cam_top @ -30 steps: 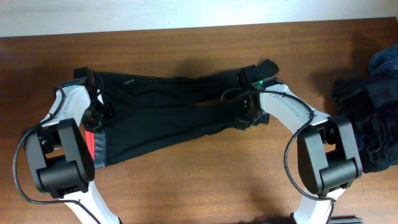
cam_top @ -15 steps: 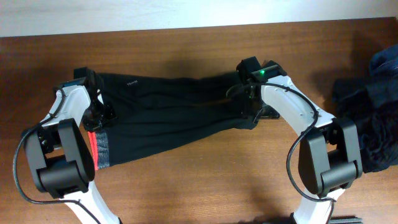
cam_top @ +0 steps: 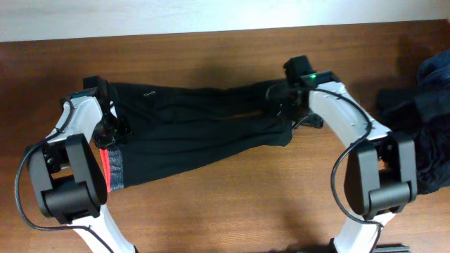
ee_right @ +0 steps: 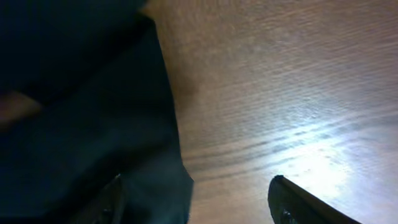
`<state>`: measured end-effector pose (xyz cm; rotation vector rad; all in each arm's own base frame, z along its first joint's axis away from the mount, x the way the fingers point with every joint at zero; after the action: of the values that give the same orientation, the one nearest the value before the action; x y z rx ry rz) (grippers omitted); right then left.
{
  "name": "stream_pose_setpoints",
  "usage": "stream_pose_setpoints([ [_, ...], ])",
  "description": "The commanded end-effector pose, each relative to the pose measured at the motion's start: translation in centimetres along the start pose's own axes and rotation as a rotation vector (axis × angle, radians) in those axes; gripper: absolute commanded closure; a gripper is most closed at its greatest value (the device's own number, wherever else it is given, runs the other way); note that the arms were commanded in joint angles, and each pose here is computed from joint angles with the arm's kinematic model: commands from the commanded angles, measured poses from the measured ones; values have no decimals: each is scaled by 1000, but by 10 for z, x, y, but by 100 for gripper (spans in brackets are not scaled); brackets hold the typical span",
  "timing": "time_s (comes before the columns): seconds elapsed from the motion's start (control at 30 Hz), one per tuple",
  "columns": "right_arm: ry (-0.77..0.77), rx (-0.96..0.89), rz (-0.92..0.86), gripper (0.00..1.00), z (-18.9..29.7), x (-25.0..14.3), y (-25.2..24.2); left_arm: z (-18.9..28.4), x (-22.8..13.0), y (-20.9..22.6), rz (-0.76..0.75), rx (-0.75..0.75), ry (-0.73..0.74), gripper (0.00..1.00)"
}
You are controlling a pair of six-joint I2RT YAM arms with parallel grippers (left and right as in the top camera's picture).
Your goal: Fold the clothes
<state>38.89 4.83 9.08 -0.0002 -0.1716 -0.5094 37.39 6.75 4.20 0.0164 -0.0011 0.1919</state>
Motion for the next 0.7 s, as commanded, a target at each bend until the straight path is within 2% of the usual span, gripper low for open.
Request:
stream_pose_setpoints([
  [0.0,69,177,-47,25,12,3,11,5,-1,2,6,17,-8,96],
  [0.13,102,228,-31,28,10,-1,14,5,-1,2,6,17,-8,95],
  [0.43,119,220,0,28,-7,-11,7,5,-3,2,5,17,-1,95],
  [0.67,122,318,71,28,-17,-17,17,5,-3,2,5,17,-1,95],
])
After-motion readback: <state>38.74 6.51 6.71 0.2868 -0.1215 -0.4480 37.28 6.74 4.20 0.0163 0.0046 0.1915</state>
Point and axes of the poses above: each gripper's point midway between its finger pads, its own z axis back along the fingers, its own y axis along the line the jaws close on, x = y × z, the point moved 4 cm from there along z, back along the fingers, and after that the axes turned 12 degrees about -z, right-handed, at the moved point
